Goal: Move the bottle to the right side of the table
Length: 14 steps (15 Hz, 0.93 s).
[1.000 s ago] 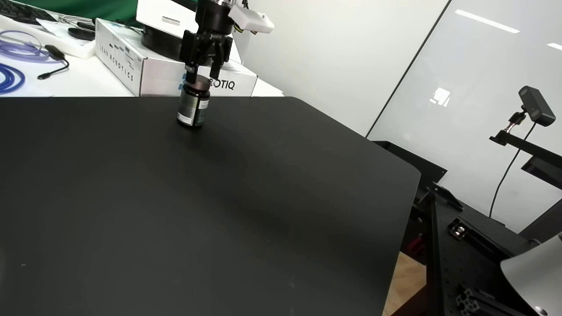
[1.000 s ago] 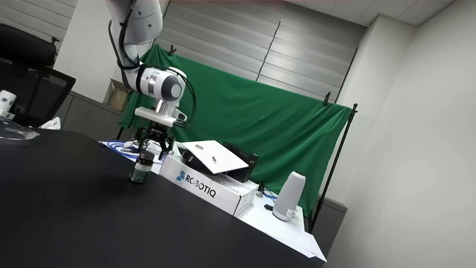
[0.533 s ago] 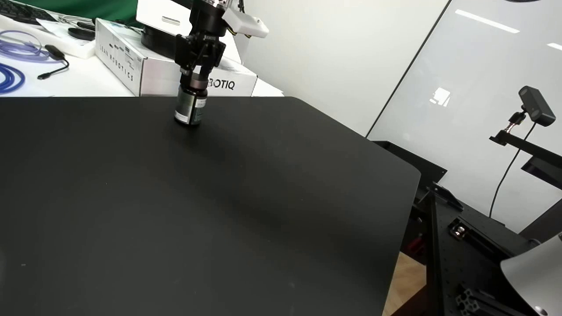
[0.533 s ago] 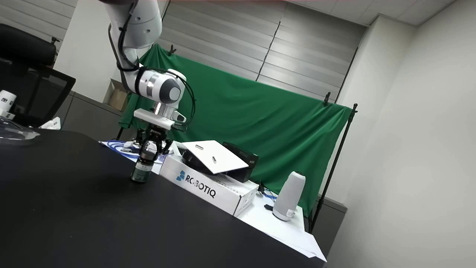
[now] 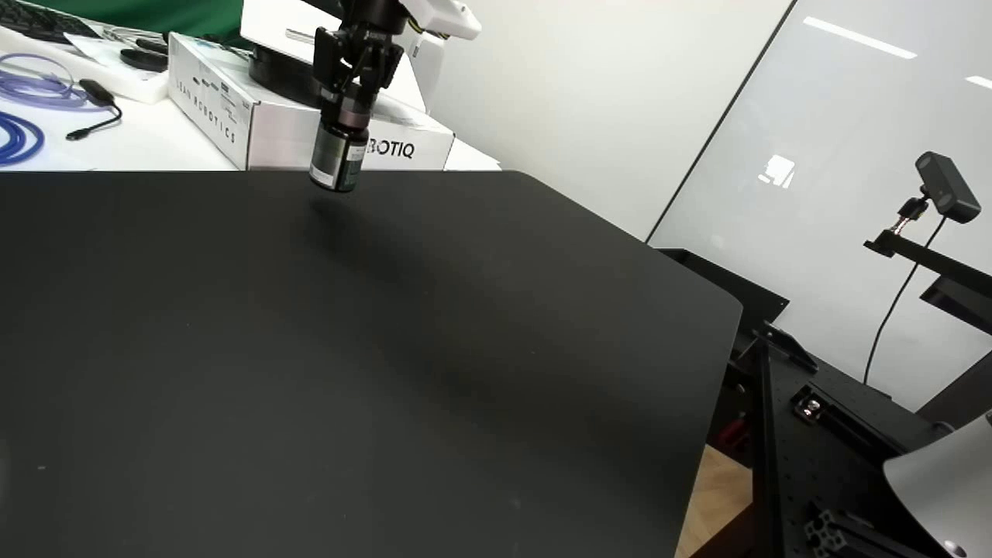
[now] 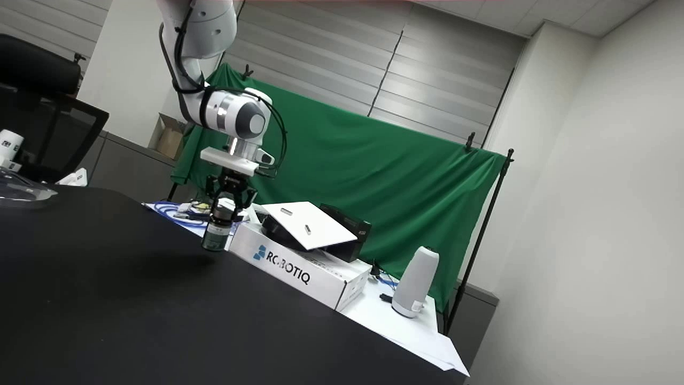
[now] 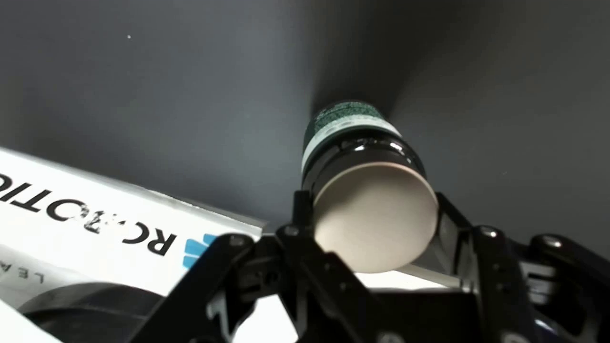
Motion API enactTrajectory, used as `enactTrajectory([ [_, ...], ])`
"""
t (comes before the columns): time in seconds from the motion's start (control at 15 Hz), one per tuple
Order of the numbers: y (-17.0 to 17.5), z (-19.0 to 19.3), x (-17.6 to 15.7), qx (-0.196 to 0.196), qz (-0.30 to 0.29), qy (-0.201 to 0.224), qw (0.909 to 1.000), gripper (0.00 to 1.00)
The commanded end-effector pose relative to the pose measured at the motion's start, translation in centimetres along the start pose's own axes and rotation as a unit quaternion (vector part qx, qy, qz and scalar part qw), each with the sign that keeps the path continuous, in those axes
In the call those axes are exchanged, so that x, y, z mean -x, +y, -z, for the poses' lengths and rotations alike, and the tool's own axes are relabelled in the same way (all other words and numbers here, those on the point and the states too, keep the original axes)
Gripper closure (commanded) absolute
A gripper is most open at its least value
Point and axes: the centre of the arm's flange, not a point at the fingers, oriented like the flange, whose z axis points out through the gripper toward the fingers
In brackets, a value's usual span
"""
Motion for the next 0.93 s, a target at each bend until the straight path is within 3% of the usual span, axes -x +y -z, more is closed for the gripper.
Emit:
enactTrajectory([
  [0.0,2.1,4.6,3.9,0.025,0.003,-0.006,0.9997,0.64],
  [0.4,6.8,8.9,10.4,0.050,0.011,0.004,0.9987,0.64],
  [0.87,11.4,9.7,18.5,0.037,0.022,-0.007,0.9990,0.64],
])
